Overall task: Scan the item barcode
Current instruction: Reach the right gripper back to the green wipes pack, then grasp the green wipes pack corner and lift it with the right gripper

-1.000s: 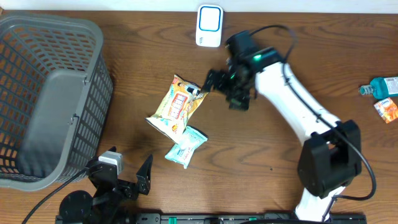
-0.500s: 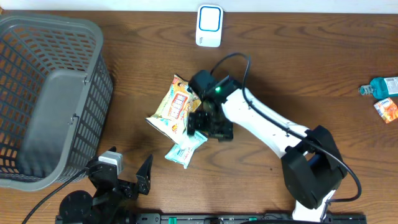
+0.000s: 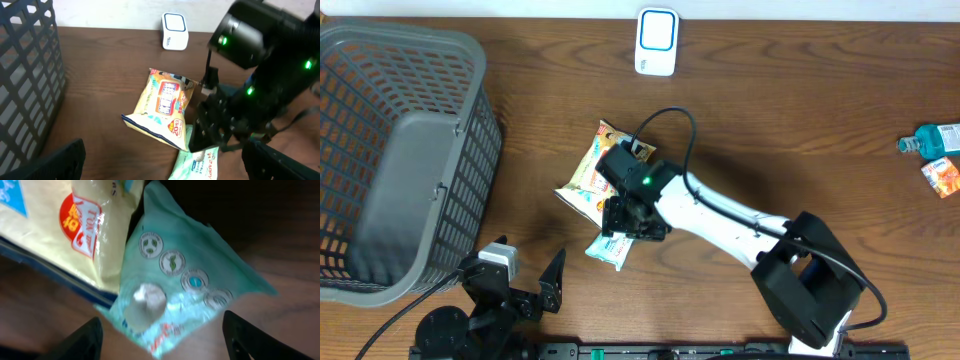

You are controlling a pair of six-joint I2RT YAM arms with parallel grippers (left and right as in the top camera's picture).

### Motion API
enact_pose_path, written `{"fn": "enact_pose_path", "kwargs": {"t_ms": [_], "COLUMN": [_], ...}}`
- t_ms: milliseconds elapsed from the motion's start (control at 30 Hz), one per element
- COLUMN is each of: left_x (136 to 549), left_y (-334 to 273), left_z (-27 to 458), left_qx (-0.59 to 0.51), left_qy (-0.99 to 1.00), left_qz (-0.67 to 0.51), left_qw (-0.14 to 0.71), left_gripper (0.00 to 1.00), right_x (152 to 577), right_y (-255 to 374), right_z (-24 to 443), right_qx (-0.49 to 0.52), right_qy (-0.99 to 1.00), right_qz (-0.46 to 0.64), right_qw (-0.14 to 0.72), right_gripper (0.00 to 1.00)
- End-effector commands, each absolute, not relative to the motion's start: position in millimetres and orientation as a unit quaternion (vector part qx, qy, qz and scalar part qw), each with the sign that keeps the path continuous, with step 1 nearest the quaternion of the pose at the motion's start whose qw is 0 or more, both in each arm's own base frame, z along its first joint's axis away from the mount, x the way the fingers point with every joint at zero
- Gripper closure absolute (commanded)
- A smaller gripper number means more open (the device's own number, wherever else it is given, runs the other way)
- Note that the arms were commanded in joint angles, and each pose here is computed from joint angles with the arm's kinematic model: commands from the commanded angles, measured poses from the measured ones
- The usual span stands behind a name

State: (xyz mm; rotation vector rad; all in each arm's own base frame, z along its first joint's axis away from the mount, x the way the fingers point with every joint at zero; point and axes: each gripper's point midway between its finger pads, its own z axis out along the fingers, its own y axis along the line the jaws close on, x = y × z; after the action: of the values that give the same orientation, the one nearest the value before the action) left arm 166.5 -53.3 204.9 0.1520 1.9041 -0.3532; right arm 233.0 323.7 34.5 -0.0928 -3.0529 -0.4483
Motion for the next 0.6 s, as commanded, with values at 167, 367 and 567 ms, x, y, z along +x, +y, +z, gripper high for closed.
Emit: {"fn": "enact_pose_path", "kwargs": {"t_ms": [167,367,567], "left_x": [165,165,165], "left_y": [-55,-55,-55], "left_z": [208,208,208], "left_qx": [0.068,0.067,0.068], "left_qy": [0.806,0.806,0.806], "left_qz": [-0.154,-0.154,-0.154], "left_qw": [0.568,0.568,0.568], "left_gripper": [0.02,0.02,0.02], "right_x": [211,224,227], "right_y": [311,297,272], "right_z": [-2,-6,17], "right_qx": [-0.087,-0.089,-0.113], "right_qy": [-0.989,-0.992,-0.983], "right_qz": [-0.113,-0.084,-0.111], "right_qw": [0.03,-0.005,0.091], "right_gripper": [0.56,0.99,0.99]}}
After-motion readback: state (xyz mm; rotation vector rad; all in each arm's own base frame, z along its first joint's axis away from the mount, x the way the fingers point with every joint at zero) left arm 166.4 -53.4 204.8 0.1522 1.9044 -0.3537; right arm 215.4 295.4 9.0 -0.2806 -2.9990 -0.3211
